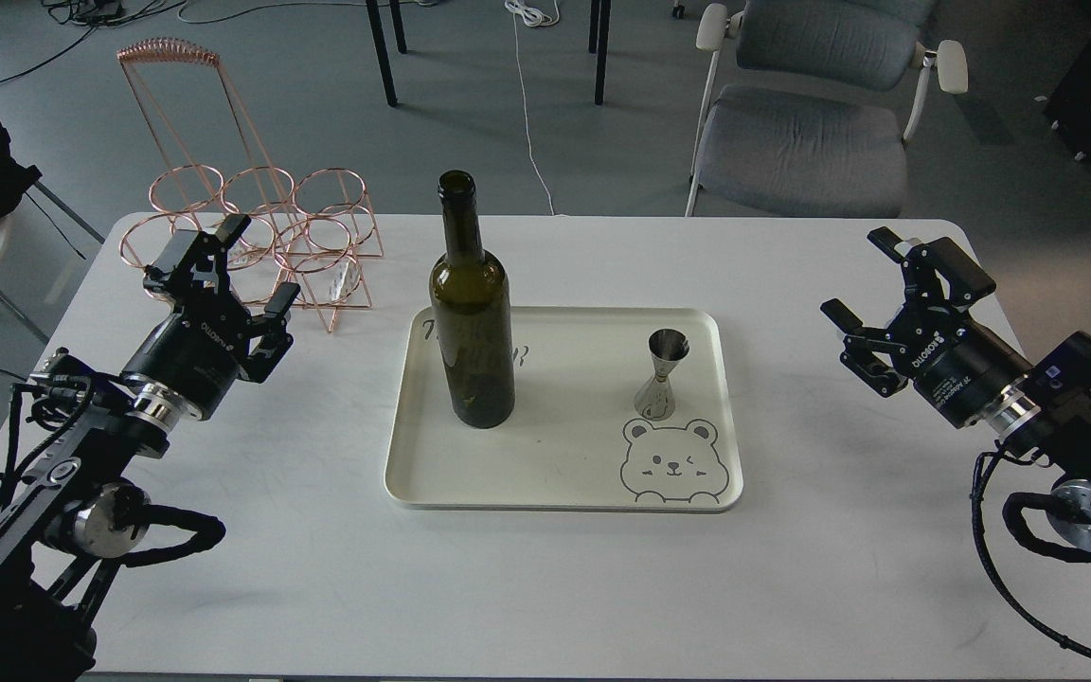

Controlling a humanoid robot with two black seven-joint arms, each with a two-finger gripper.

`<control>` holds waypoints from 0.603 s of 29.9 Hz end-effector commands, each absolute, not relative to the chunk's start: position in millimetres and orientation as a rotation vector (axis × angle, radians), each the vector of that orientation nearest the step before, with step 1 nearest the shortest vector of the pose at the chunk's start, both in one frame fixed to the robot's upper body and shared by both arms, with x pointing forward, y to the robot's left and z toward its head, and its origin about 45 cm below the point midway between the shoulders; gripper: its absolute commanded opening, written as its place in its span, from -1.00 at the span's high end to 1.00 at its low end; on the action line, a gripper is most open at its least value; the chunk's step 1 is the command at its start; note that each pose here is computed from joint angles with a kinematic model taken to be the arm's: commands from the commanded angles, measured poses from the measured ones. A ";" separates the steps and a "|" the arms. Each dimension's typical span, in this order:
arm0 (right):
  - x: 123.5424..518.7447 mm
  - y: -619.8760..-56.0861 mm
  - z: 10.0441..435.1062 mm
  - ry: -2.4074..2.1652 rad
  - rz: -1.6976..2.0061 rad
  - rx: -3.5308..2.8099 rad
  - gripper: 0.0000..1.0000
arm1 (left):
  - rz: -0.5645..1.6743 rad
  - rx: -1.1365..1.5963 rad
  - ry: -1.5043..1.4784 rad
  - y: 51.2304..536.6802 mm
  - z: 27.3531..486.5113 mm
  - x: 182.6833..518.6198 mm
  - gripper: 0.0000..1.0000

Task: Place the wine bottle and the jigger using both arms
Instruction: 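Move the right gripper toward the metal jigger on the tray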

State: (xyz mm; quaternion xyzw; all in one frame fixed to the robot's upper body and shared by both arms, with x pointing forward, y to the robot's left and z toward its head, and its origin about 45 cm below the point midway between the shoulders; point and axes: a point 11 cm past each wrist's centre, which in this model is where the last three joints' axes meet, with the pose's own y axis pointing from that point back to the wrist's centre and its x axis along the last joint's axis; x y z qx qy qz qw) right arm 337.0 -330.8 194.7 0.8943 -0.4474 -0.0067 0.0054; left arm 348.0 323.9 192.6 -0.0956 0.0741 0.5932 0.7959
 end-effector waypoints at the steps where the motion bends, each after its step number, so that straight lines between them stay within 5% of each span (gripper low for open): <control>1: 317.3 -319.7 199.4 -1.043 0.301 2.693 -0.95 | 1.288 -0.262 0.101 328.8 202.9 348.5 -0.96; 18: 281.0 -309.8 140.7 -0.443 1.305 1.933 -0.95 | 1.270 -0.372 0.026 325.4 216.9 345.7 -0.96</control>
